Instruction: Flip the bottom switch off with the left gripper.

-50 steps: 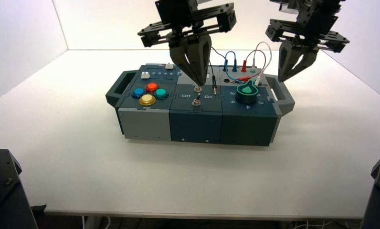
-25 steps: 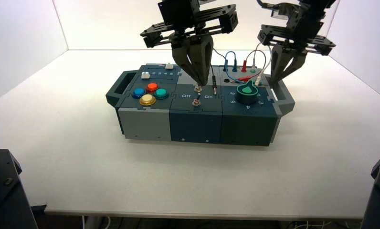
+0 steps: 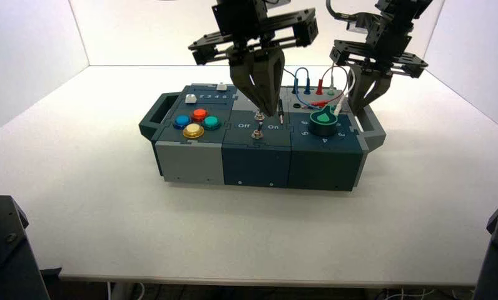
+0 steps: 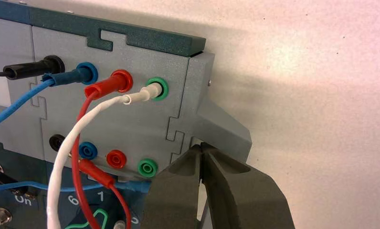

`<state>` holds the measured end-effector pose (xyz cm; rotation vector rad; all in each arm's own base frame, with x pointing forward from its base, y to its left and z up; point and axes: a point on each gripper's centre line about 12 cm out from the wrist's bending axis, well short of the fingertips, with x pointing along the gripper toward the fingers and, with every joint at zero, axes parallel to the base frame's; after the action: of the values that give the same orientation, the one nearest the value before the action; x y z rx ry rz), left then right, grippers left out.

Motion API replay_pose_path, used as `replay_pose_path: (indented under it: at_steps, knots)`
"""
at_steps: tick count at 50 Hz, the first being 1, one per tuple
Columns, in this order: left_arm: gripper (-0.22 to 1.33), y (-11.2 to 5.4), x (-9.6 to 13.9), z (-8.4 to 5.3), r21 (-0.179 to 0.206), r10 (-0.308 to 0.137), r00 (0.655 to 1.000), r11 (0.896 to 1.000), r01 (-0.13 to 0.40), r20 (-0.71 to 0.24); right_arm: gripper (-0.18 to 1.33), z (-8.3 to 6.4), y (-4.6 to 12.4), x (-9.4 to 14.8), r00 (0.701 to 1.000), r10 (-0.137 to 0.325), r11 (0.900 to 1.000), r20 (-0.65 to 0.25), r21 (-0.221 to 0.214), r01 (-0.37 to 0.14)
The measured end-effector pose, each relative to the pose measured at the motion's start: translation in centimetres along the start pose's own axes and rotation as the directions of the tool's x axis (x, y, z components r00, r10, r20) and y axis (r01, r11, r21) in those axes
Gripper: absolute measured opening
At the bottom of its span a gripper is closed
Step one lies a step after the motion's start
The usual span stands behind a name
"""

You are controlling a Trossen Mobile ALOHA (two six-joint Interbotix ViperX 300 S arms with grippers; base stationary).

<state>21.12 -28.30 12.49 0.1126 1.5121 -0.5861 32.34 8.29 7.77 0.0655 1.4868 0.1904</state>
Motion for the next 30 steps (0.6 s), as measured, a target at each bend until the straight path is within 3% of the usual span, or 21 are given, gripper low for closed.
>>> replay_pose_path:
  at_steps: [14, 30]
  knots:
    - [-0.16, 0.4, 2.0, 0.3, -0.013, 0.018, 0.999, 1.0, -0.018, -0.028, -0.14, 0.5, 0.2, 0.2, 1.0, 0.001, 1.0, -0.001, -0.005, -0.001]
    - [-0.16, 0.5, 2.6, 1.2, -0.028, 0.014, 0.999, 1.0, -0.013, 0.036, -0.15, 0.5, 0.3, 0.1, 1.0, 0.001, 1.0, 0.0, -0.01, -0.001]
